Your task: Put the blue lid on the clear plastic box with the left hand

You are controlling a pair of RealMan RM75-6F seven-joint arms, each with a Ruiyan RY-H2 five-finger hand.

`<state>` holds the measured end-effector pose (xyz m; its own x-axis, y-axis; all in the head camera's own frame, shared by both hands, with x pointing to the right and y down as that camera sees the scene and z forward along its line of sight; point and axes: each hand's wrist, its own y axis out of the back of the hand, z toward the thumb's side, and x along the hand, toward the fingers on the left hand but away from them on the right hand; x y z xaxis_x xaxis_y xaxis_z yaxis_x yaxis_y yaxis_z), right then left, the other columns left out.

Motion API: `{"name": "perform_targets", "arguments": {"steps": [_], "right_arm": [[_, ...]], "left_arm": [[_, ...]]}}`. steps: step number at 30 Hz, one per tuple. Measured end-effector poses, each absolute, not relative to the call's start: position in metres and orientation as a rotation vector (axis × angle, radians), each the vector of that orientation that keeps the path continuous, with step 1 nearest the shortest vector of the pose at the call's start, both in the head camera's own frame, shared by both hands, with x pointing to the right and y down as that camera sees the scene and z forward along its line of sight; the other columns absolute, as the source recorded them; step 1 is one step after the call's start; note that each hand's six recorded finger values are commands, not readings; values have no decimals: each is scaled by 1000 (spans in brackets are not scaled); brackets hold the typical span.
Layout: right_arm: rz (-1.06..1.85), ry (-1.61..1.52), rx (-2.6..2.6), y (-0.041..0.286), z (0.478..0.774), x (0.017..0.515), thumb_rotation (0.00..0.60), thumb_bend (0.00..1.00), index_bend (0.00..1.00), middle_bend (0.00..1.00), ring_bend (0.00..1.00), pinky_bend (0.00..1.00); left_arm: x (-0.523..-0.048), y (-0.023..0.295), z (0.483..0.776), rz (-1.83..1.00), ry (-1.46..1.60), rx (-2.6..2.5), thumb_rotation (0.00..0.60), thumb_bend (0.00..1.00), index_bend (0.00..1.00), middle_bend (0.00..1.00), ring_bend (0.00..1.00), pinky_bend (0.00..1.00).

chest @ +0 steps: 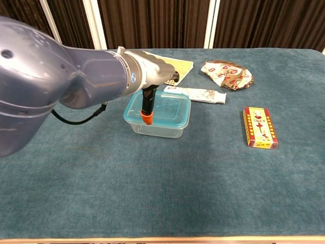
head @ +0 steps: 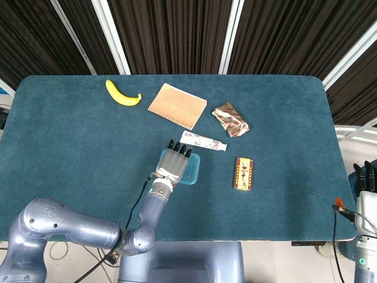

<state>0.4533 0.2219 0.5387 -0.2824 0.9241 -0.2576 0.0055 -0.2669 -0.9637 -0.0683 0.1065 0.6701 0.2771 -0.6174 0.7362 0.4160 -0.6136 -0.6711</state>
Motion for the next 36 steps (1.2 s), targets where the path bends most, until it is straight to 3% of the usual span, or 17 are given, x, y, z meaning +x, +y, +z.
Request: {"name": "perform_targets", "arguments": {"steps": [5,12,19,30,36], "right_arm": [[1640,-1252,-1228,222,538,454,600,296,111,30,0,0],[1639,-1259,-1226,222,538,454,600,296,111,29,0,0],[1642,-1261,-1230,222,539,454,600,296,111,29,1,0],[1645,-1266,-1235,222,539,454,600,296,111,29,5,0],[1646,-1270,-1241,222,540,455,600,296,111,29,6,0]], "left_arm": [[-72,109,656,-1476,175,-1679,600,159,105,93,0,0],[-76,96,635,-1406,291,-1759,600,356,440,389,22,0],[-77,77,629,-1259,430,-1848,600,424,606,477,66,0],[-83,71,656,-1231,465,-1833,600,502,681,590,171,28],[-78,72,662,-1227,462,-1807,600,523,680,588,176,31]]}}
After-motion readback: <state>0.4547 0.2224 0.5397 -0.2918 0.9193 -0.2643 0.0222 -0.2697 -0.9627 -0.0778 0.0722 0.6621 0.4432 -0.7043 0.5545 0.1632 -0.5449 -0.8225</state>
